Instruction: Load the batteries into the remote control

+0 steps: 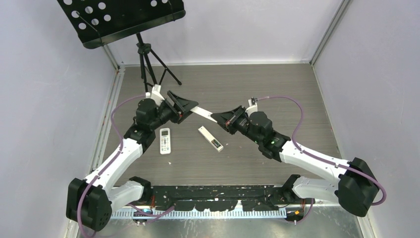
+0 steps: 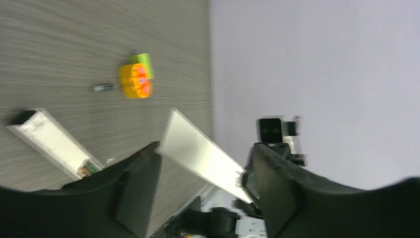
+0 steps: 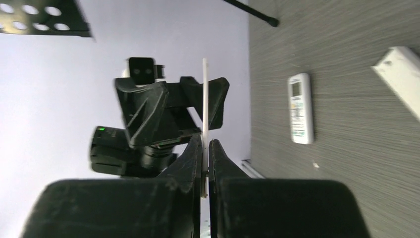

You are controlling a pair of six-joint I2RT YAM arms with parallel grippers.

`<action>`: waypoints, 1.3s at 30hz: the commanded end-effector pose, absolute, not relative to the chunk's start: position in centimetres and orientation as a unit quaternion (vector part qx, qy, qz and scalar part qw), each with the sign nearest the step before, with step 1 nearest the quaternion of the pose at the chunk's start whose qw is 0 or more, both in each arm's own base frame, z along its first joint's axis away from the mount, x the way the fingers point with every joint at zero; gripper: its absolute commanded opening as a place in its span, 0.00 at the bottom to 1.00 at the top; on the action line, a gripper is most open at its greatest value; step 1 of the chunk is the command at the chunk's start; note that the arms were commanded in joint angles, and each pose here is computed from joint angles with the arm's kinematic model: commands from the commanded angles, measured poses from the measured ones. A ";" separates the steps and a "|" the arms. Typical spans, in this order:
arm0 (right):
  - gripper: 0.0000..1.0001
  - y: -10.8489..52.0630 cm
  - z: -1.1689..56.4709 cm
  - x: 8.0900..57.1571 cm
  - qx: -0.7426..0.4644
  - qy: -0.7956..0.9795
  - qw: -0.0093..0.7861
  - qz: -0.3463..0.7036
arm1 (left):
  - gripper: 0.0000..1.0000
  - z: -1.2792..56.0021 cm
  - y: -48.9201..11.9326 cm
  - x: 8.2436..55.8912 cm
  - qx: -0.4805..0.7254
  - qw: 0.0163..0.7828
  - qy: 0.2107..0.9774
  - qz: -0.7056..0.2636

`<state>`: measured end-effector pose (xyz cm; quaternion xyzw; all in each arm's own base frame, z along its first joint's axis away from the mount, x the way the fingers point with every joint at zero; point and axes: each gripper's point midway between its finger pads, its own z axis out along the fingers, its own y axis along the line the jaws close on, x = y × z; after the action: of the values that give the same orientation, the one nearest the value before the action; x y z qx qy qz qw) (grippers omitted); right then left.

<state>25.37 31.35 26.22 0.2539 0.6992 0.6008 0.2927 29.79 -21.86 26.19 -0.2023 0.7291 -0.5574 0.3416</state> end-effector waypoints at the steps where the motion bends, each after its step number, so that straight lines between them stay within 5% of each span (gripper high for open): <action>1: 0.00 29.3 24.1 25.5 0.241 0.749 0.325 0.524 | 0.76 22.5 -18.9 29.9 -0.178 0.383 0.803 -0.420; 6: 0.00 27.7 19.6 23.6 0.144 0.843 0.316 0.410 | 0.87 17.7 -15.7 30.4 -0.166 0.390 0.857 -0.293; 12: 0.00 29.1 15.8 20.0 0.035 0.892 0.218 0.394 | 0.87 14.9 -17.5 31.1 -0.136 0.352 0.873 -0.310; 23: 0.00 25.7 8.8 21.0 0.099 0.941 0.180 0.268 | 0.84 12.1 -19.7 31.8 -0.117 0.302 0.883 -0.340; 39: 0.00 22.1 9.0 23.9 0.115 0.939 0.216 0.242 | 0.83 9.8 -19.9 31.1 -0.124 0.281 0.887 -0.345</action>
<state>24.14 22.84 9.02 0.1435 0.9313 0.2600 0.2109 30.76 -19.51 9.48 -0.1347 0.8945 -0.3304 0.2693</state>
